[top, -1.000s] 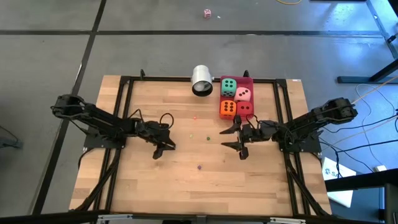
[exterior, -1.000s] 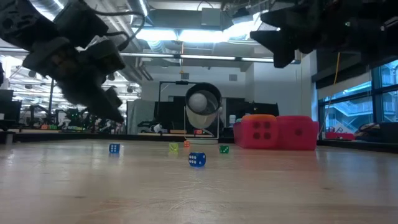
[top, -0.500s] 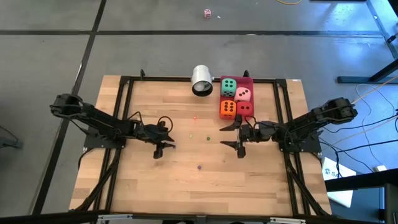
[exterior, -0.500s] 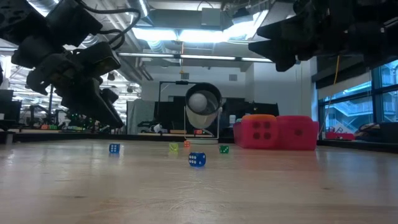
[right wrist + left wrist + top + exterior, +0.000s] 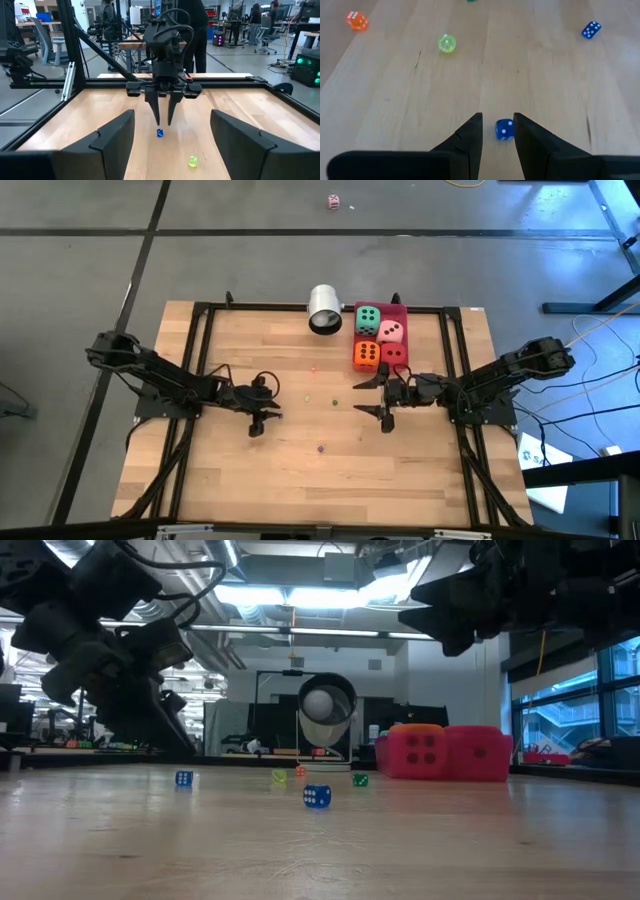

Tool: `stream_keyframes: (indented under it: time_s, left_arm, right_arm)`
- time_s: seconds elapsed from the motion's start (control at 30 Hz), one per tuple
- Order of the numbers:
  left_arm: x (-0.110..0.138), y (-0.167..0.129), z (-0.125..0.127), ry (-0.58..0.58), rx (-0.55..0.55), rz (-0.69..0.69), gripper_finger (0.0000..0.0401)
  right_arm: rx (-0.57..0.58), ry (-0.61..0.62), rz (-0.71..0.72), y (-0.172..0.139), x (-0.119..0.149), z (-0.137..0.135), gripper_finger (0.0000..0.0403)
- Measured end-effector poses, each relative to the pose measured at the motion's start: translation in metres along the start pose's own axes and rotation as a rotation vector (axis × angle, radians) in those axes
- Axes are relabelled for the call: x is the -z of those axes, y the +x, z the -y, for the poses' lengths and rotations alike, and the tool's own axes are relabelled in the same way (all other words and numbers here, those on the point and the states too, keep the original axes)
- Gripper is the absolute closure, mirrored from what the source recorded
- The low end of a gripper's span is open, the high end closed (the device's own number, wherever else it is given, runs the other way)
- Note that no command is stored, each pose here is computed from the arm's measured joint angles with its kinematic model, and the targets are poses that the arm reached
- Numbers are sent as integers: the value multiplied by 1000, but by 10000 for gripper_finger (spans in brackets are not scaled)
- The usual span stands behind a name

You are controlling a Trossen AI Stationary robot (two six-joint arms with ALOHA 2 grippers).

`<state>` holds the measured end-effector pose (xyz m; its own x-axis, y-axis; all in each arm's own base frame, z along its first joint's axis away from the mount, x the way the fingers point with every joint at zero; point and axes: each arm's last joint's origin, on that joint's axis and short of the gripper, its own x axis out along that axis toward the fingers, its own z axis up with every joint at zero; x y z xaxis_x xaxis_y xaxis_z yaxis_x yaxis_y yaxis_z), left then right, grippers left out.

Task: Pick & Place Dice
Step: Put the left small blue dice into the red bin

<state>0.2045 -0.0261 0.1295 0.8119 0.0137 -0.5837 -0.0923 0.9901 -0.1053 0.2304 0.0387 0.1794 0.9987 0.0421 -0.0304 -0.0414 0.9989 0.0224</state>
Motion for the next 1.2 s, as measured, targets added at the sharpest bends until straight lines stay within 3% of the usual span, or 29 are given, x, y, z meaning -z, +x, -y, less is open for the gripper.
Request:
stream_keyframes:
  time_s: [1.2]
  left_arm:
    - [15, 19, 12, -37, 25, -51, 299]
  right_arm:
    - [5, 9, -2, 0, 0, 0, 142]
